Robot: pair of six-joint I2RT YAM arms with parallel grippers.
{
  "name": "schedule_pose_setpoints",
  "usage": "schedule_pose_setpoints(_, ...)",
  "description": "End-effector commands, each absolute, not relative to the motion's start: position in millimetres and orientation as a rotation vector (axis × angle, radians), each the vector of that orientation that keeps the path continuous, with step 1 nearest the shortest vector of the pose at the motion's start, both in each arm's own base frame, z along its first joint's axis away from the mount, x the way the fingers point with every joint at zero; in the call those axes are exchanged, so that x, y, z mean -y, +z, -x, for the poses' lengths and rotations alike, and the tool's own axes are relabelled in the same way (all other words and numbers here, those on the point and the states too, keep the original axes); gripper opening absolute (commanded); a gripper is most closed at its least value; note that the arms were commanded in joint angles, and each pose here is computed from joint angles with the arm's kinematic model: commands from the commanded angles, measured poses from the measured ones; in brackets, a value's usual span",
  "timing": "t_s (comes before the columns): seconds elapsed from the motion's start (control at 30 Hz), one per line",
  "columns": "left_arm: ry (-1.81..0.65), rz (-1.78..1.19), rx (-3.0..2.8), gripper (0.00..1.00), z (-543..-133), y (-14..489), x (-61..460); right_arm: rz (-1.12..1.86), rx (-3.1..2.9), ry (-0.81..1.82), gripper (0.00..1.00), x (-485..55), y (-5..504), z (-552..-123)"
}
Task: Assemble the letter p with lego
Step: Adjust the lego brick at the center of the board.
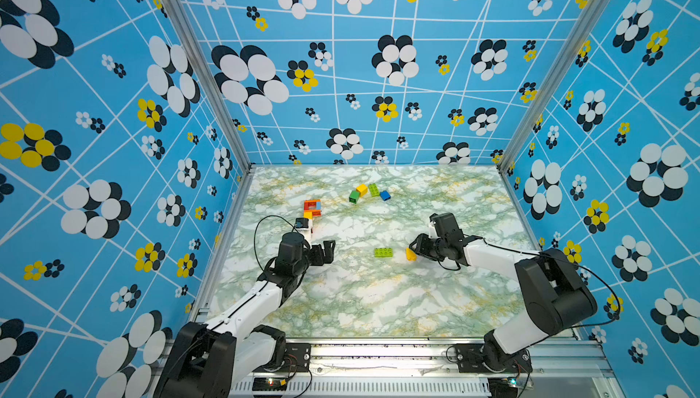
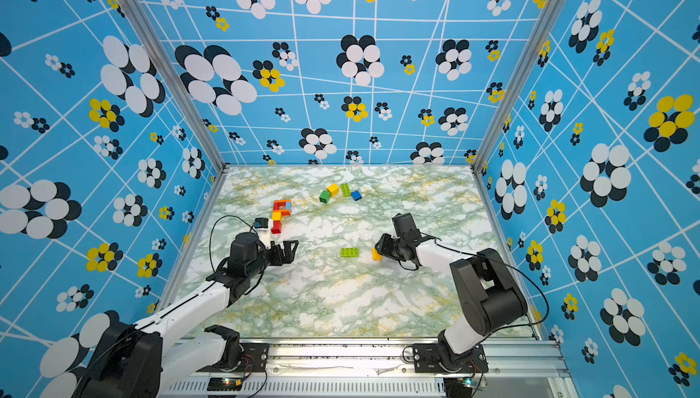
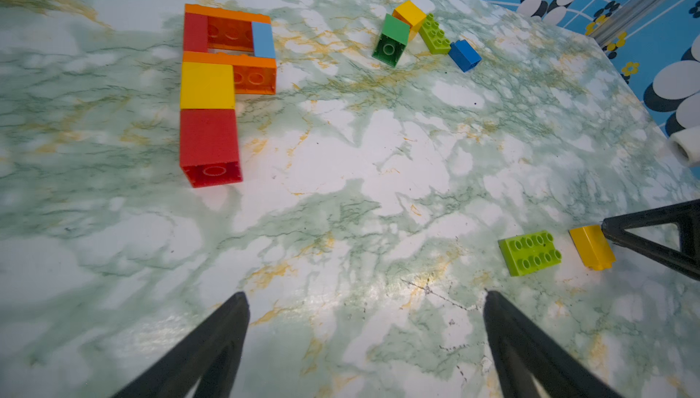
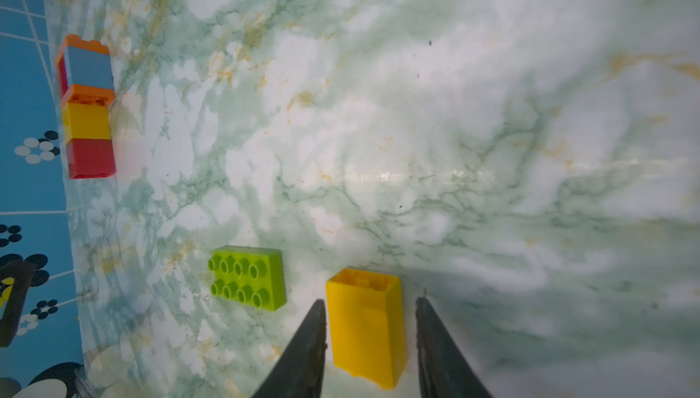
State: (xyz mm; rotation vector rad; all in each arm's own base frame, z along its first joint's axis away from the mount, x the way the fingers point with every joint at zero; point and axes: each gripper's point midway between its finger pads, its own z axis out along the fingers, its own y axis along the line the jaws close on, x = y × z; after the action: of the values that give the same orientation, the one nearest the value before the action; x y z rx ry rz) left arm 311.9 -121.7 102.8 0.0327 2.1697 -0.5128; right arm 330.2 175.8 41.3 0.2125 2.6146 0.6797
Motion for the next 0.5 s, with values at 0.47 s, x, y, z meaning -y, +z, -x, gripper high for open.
schedule_pose_setpoints(0.47, -0.459, -0.077, -2.172, 0.98, -316.1, 108.1, 132.3, -0.145, -2.673, 0.813, 0.49, -216.2, 25.8, -300.2)
